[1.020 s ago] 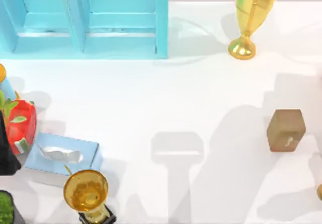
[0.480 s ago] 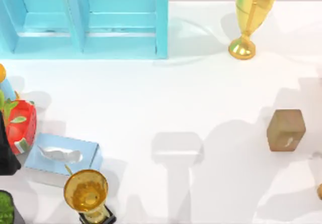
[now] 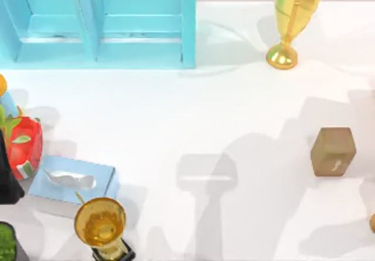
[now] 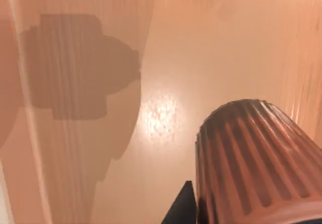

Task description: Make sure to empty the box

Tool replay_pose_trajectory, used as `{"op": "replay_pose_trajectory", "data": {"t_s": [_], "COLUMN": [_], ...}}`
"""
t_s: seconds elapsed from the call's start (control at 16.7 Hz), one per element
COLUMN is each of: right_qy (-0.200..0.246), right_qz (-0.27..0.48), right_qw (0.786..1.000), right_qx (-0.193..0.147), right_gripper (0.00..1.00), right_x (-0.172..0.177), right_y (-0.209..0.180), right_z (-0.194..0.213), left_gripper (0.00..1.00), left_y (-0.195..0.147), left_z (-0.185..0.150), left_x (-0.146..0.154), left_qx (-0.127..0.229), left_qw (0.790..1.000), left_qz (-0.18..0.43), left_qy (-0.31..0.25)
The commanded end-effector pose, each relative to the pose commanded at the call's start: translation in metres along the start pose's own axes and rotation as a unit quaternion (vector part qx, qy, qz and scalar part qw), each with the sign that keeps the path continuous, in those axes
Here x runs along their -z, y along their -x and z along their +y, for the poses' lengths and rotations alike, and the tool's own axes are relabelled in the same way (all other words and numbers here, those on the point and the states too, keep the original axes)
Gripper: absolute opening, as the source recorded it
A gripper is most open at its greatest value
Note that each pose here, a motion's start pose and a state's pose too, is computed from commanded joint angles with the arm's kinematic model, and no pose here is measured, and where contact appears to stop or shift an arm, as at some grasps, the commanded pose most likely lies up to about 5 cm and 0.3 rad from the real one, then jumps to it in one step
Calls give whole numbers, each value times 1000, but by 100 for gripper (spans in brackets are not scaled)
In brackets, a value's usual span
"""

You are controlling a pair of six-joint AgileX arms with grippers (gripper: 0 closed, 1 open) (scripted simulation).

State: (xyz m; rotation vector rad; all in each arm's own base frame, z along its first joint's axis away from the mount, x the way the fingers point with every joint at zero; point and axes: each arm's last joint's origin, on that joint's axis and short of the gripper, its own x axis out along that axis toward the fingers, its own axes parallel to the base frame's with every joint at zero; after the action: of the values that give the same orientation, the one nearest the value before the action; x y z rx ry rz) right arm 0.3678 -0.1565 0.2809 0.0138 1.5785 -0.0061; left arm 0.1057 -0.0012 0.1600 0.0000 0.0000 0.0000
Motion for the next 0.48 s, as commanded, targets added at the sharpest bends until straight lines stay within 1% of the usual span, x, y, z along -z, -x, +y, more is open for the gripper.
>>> {"op": "replay_pose_trajectory", "data": {"t_s": [0.18,0.36,0.48], "right_qy": [0,2,3], "right_qz": [4,-2,-2], "right_qw": [1000,1000,1000], "right_qx": [-1,1,1], "right_gripper": [0,0,0], "right_x": [-12,-14,-3], "right_y": [-13,-24,-32], "right_z": [59,139,198], "left_gripper": [100,100,100], "left_y": [0,0,0], "left_z": [0,0,0], "left_x": [0,0,0], "left_qx": [0,0,0], "left_qw": [1000,1000,1000], "left_qz": [0,0,0], "left_qy": [0,0,0]}}
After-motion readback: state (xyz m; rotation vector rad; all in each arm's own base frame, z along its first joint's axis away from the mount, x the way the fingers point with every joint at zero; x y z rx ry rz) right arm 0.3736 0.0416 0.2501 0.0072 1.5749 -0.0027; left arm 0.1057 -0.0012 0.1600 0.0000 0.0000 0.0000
